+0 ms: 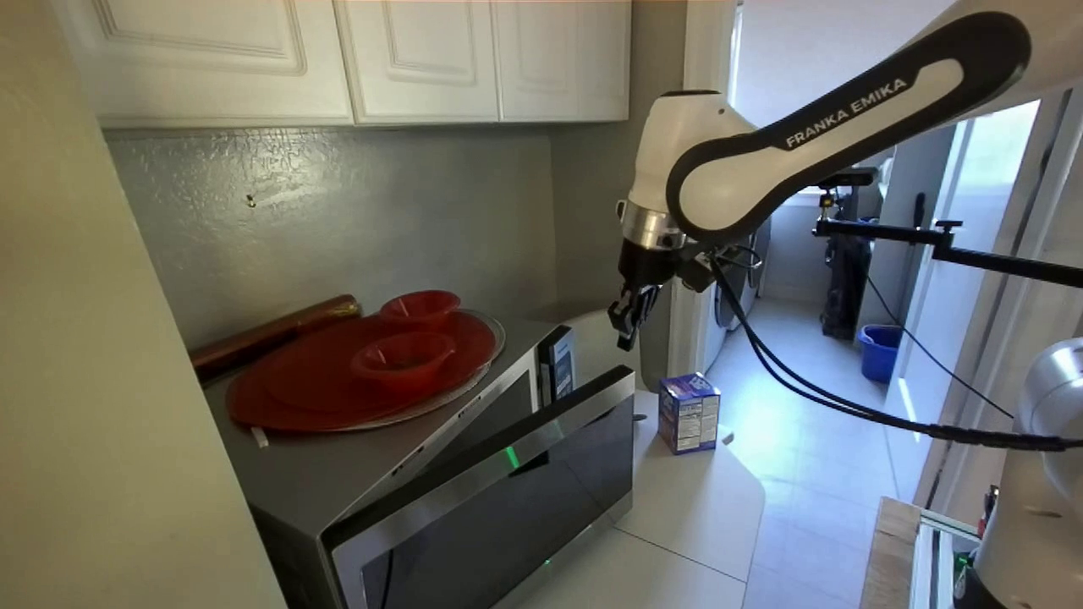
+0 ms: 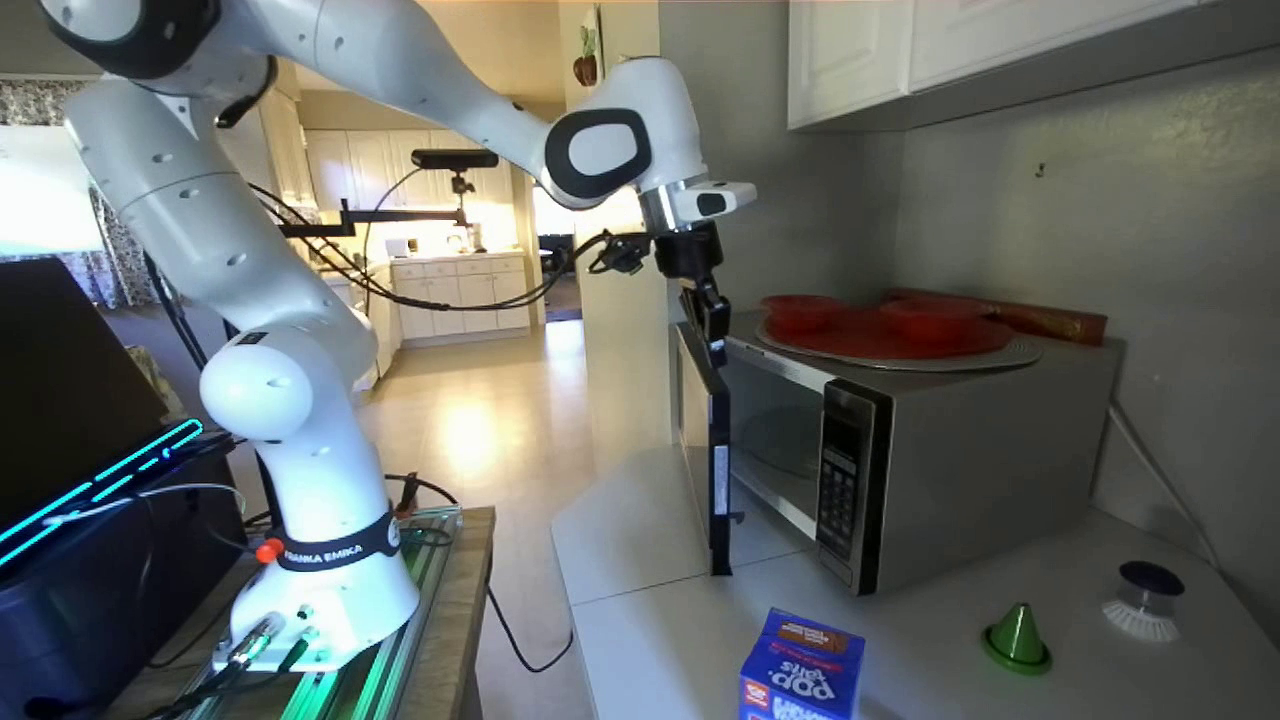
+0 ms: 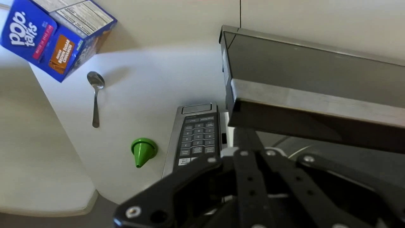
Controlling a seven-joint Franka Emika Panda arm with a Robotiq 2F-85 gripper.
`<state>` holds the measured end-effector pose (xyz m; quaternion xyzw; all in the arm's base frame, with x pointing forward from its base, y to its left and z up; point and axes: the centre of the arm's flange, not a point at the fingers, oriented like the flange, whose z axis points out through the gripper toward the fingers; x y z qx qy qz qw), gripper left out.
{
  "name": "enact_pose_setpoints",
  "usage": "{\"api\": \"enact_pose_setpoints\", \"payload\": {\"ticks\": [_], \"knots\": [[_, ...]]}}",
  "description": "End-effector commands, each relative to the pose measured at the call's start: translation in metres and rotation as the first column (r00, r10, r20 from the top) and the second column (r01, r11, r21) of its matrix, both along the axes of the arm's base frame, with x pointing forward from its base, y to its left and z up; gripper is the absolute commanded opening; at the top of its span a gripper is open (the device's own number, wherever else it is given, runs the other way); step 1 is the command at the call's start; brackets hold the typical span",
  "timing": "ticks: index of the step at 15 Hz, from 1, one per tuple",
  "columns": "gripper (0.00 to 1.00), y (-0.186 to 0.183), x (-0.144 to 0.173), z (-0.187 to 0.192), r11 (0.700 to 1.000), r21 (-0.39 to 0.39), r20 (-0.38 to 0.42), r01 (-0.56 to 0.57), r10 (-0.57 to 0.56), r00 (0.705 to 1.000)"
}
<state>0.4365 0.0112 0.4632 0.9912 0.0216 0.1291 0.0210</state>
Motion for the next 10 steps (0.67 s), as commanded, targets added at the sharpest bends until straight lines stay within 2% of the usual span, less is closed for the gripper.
{"api": "enact_pose_setpoints", "payload": {"ticks": [1, 6, 10], "knots": [[0.0, 0.0, -0.024, 0.02, 0.999, 0.039, 0.015, 0.001, -0.001, 1.0], [0.0, 0.01, -0.01, 0.006, 1.0, 0.024, 0.059, -0.006, 0.005, 0.998], [0.0, 0.025, -0.01, -0.02, 0.999, -0.005, 0.025, -0.045, 0.045, 0.999]]}}
